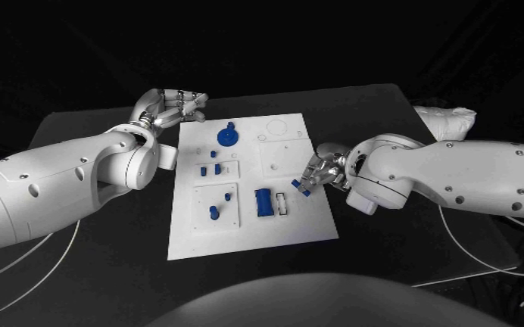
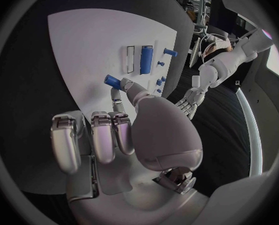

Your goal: Assemble the parts on the task board

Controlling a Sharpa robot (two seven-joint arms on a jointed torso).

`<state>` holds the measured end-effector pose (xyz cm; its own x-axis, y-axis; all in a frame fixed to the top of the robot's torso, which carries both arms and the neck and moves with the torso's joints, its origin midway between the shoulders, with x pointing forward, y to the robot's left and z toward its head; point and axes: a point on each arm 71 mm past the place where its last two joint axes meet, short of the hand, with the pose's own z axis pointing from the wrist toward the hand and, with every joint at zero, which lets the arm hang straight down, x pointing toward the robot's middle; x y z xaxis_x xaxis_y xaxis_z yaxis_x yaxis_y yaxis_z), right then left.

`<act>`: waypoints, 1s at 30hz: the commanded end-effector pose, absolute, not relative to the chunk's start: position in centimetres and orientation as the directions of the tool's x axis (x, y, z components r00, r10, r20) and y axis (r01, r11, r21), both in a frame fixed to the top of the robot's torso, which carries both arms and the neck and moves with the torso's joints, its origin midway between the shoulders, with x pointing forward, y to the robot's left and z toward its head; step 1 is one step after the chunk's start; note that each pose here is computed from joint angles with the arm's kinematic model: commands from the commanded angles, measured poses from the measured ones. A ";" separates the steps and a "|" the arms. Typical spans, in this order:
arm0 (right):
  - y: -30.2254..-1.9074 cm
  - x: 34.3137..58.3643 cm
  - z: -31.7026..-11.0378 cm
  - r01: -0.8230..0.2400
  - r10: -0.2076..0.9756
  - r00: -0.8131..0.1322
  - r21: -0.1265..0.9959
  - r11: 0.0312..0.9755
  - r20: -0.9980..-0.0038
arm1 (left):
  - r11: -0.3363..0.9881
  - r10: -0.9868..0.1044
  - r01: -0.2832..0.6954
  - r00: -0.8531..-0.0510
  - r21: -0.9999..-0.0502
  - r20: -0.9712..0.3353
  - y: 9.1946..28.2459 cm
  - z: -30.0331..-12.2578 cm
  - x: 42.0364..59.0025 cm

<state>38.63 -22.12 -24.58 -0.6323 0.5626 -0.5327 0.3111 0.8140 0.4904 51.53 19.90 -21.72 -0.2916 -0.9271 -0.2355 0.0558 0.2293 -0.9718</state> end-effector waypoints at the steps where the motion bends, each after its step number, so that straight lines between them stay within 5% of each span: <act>1: -22.0 37.9 -25.5 0.468 0.657 -0.682 0.499 0.729 -0.321 | 0.224 -0.924 0.063 -0.305 -0.973 -0.232 19.6 -21.6 51.5; 14: -21.8 37.3 -27.5 0.623 0.740 -0.658 0.452 0.638 -0.138 | 0.224 -0.923 0.063 -0.306 -0.973 -0.232 19.6 -21.6 51.5; 30: -21.5 37.5 -27.9 0.660 0.779 -0.617 0.464 0.591 -0.114 | 0.223 -0.923 0.063 -0.307 -0.973 -0.232 19.5 -21.6 51.5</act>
<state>37.55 -21.59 -27.84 -0.6308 0.7649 -0.1306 0.6459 0.6108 0.4579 51.54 19.80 -21.73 -0.2930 -0.9267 -0.2353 0.0550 0.2293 -0.9718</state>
